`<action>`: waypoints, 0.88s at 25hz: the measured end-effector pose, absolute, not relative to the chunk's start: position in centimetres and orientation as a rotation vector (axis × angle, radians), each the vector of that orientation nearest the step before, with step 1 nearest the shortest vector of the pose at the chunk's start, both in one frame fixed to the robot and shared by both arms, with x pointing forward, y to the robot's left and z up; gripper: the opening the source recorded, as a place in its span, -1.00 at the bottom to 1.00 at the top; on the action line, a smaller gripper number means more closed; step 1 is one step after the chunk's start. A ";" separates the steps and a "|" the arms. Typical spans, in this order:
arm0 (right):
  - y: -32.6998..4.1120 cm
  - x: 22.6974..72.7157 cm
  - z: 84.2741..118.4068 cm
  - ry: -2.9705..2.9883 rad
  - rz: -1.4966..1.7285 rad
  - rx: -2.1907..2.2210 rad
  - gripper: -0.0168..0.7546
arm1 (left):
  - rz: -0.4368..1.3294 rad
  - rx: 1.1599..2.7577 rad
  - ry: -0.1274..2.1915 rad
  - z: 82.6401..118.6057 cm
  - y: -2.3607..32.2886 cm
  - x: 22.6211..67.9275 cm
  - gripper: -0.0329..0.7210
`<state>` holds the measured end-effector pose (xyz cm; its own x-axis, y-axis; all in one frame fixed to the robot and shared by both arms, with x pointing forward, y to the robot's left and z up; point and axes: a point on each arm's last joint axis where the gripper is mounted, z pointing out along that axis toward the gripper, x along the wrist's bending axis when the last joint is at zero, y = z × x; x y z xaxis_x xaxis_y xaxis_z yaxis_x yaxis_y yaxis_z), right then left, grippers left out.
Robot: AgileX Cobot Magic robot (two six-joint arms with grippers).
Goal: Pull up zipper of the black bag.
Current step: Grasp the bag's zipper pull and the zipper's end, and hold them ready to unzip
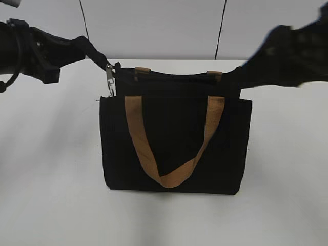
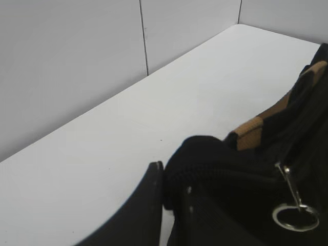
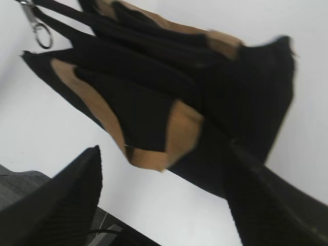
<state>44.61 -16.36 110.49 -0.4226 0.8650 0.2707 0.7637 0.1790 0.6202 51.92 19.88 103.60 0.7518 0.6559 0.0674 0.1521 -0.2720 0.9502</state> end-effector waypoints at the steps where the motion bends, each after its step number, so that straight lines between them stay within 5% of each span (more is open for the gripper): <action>1: -15.0 45.2 110.5 2.314 1.096 1.581 0.48 | 0.551 1.805 0.635 103.6 19.9 51.9 -0.86; 11: -2.4 50.3 107.7 2.510 1.135 1.454 0.12 | 0.534 1.781 0.625 103.8 19.7 51.9 -0.86; 16: -0.4 51.7 106.5 2.530 1.146 1.505 -0.23 | 0.533 1.781 0.625 103.8 19.7 51.9 -0.86; 22: 0.1 52.2 105.4 2.536 1.121 1.537 -0.30 | 0.525 1.772 0.616 103.9 19.7 51.8 -0.86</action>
<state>52.21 0.09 105.35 -0.5293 0.7657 0.3655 0.7857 0.2798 0.5518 51.81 19.66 103.92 0.7637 0.6443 0.0412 0.1436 -0.2316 0.9622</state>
